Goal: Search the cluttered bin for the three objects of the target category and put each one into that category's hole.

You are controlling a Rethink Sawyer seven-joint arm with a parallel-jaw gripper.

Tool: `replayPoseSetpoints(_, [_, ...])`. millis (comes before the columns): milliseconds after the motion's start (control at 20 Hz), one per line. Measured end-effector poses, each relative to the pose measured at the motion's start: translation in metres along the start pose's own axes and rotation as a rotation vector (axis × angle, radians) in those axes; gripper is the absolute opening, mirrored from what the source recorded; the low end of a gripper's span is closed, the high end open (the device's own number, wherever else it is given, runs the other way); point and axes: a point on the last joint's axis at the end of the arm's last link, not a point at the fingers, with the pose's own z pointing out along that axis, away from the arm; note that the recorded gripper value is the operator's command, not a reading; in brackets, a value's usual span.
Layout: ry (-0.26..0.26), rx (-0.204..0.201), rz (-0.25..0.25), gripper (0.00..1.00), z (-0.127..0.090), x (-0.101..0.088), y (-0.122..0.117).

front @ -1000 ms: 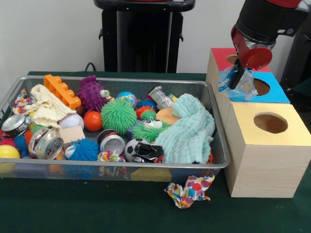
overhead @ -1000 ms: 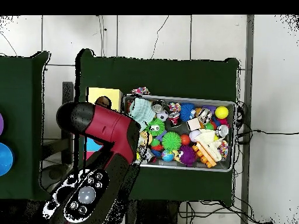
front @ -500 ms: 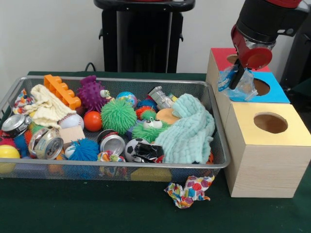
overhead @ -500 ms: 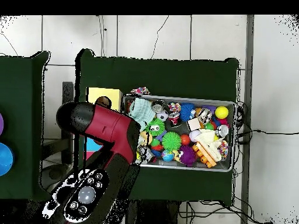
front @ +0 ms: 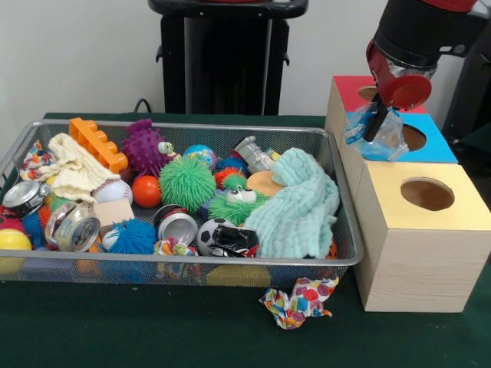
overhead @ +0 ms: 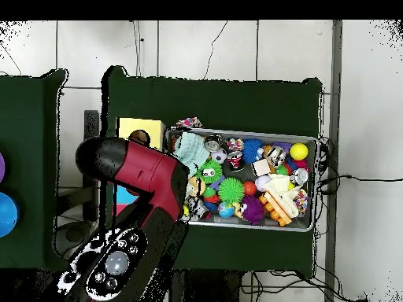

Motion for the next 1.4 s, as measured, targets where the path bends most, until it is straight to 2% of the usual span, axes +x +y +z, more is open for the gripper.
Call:
replayPoseSetpoints(500, [0.018, -0.021, -0.011, 0.00, -0.012, 0.019, -0.003])
replayPoseSetpoints(1000, [0.050, -0.074, -0.024, 0.00, -0.057, 0.033, -0.014])
replayPoseSetpoints(1200, [0.070, -0.098, -0.032, 0.00, -0.082, 0.039, -0.022])
replayPoseSetpoints(1400, [0.082, -0.102, -0.026, 0.00, -0.092, 0.038, -0.034])
